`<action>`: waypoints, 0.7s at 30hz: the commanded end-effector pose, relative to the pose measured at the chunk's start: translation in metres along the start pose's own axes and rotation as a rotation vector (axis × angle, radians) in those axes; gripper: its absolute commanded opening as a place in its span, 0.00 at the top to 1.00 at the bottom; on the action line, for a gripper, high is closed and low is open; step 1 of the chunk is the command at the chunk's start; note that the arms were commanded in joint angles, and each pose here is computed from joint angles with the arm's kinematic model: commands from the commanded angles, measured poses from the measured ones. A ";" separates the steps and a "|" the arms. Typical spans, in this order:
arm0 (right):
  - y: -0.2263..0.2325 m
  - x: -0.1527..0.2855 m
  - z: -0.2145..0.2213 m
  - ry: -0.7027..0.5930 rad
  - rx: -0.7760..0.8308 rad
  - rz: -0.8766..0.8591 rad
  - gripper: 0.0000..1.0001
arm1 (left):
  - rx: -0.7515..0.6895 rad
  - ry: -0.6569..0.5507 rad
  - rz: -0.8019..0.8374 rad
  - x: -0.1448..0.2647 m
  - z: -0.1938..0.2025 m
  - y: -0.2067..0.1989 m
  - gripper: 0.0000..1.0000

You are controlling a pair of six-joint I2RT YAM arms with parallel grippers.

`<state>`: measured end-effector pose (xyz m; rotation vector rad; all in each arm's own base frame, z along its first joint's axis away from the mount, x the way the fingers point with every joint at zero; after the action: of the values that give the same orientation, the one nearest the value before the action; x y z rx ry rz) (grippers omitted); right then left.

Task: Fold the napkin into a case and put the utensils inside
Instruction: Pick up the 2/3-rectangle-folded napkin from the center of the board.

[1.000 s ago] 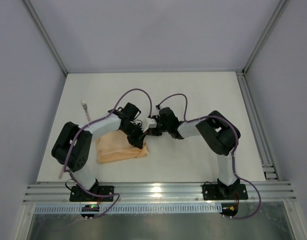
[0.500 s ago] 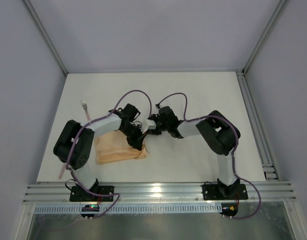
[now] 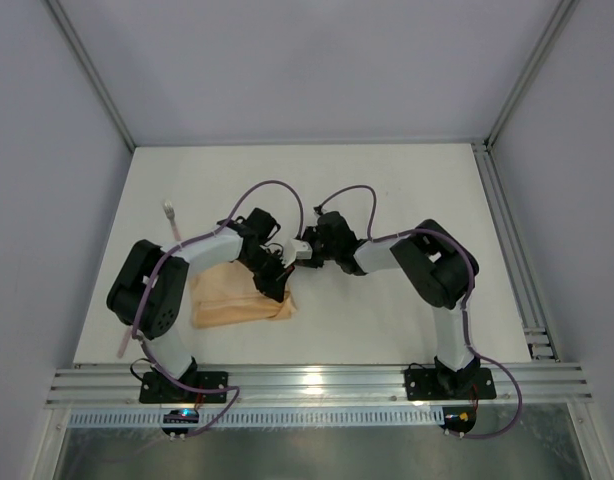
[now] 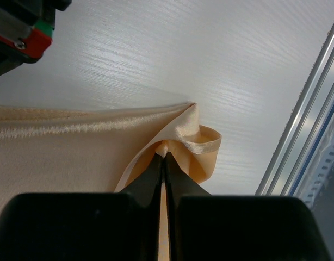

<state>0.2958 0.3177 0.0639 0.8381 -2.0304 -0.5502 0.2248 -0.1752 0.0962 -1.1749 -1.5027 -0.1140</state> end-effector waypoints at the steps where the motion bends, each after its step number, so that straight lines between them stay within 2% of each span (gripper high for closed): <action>1: 0.010 -0.003 -0.015 -0.051 0.023 -0.039 0.97 | -0.013 -0.010 0.024 0.003 0.001 -0.003 1.00; 4: 0.011 0.001 -0.014 -0.047 0.024 -0.042 0.97 | -0.020 -0.016 0.023 0.003 0.001 -0.003 1.00; 7: 0.006 0.002 -0.006 -0.020 0.018 -0.019 0.85 | -0.014 -0.011 0.026 0.003 0.002 -0.002 1.00; 9: 0.004 0.000 -0.001 -0.006 0.020 0.001 0.83 | -0.014 -0.014 0.027 0.004 0.002 -0.002 1.00; 21: -0.002 -0.001 0.020 0.030 -0.006 0.023 0.86 | -0.018 -0.018 0.056 0.005 0.004 -0.004 1.00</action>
<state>0.2868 0.3238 0.0629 0.8630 -2.0165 -0.5578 0.2233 -0.1736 0.0958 -1.1921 -1.4901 -0.1005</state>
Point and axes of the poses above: each gripper's point midway between its finger pads, its own x axis back along the fingers, its own y axis along the line the jaws close on, z = x × y, the point moved 8 cm from there along x, back along the fingers, and after that the axes turned 15 degrees about x, right-handed, at the moved point
